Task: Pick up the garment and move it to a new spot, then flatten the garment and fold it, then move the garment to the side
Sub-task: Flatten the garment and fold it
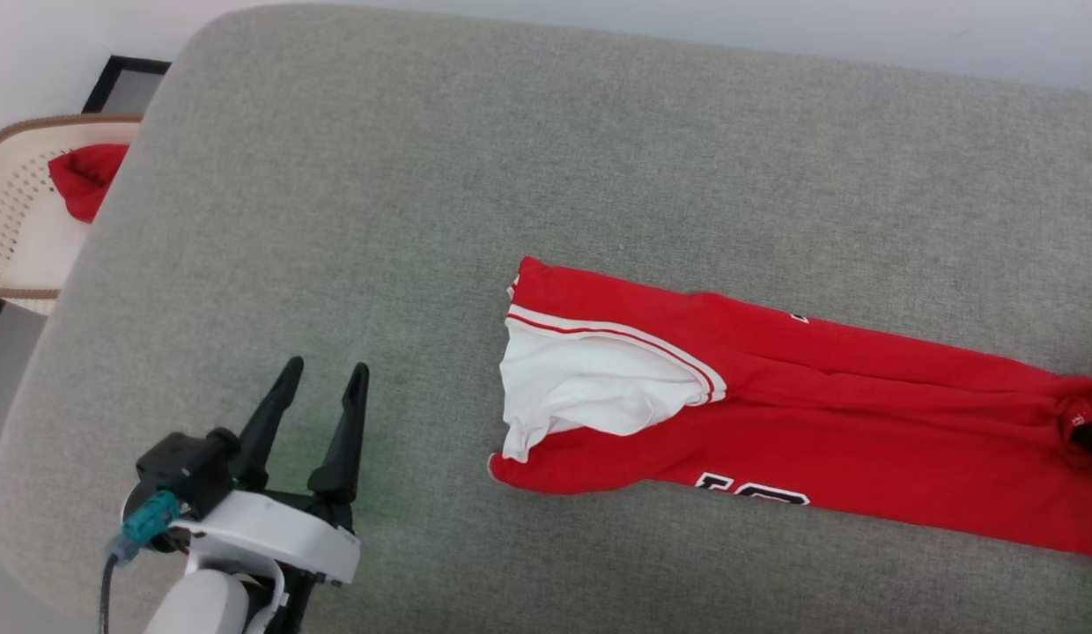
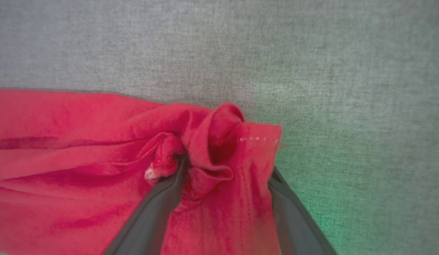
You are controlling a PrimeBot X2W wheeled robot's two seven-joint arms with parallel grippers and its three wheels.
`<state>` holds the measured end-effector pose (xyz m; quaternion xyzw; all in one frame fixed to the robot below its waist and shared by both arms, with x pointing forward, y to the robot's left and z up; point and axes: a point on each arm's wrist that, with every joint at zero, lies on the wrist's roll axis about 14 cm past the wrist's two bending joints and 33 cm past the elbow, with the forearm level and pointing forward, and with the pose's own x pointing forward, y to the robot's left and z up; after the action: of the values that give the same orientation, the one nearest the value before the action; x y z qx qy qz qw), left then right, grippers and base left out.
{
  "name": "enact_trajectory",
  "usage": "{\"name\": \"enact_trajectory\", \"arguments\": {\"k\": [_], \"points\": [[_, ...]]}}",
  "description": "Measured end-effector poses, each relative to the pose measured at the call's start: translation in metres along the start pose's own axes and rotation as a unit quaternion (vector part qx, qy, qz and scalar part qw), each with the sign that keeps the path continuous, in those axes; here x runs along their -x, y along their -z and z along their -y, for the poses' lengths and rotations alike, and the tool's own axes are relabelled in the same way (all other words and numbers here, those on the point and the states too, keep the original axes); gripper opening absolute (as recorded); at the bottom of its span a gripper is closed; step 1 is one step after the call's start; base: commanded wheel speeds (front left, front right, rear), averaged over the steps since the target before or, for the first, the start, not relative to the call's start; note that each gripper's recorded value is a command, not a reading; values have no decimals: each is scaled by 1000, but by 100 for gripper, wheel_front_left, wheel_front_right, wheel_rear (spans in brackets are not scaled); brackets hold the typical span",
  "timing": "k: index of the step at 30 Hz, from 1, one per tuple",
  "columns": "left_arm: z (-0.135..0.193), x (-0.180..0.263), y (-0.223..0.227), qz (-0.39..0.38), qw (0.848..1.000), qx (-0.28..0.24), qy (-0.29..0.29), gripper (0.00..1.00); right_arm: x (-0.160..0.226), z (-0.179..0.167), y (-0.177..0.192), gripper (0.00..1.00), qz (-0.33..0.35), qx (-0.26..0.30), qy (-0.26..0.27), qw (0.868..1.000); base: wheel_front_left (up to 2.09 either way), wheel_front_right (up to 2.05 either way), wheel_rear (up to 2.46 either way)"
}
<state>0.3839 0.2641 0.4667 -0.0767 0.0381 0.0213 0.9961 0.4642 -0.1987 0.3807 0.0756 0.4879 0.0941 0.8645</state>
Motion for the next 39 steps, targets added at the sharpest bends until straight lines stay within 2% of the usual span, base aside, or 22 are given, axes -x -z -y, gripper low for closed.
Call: {"name": "enact_trajectory", "arguments": {"k": [3, 4, 6, 11, 17, 25, 32, 35, 39], "points": [[0, 0, 0, 0, 1000, 1, -1, 100, -1, -1, 1, 100, -6, 5, 1, 1000, 0, 0, 0], [0, 1, 0, 1, 1000, 2, -1, 100, -1, -1, 1, 59, -6, 6, 1, 1000, 0, 0, 0], [0, 0, -1, 2, 1000, 3, -2, 100, 0, -1, 1, 0, -6, 9, 3, 1000, 0, 0, 0], [3, -2, -2, 5, 1000, 6, 3, 100, 1, -8, 1, 0, 8, -2, -10, 1000, 0, 0, 0], [7, -8, -5, 11, 1000, 7, 10, 100, 12, 5, -8, 0, 55, -33, -3, 998, 0, 0, 0], [17, -20, -6, 15, 999, 6, 31, 100, 50, 77, -22, 0, 126, -81, 79, 986, 0, 0, 0], [25, -30, -2, 12, 999, 5, 45, 100, 99, 168, -26, 0, 175, -113, 194, 959, 0, 0, 0], [28, -33, 1, 7, 999, 4, 51, 100, 107, 185, -26, 0, 182, -119, 215, 952, 0, 0, 0], [29, -33, 2, 7, 999, 5, 53, 100, 103, 180, -26, 0, 181, -117, 207, 954, 0, 0, 0]]}}
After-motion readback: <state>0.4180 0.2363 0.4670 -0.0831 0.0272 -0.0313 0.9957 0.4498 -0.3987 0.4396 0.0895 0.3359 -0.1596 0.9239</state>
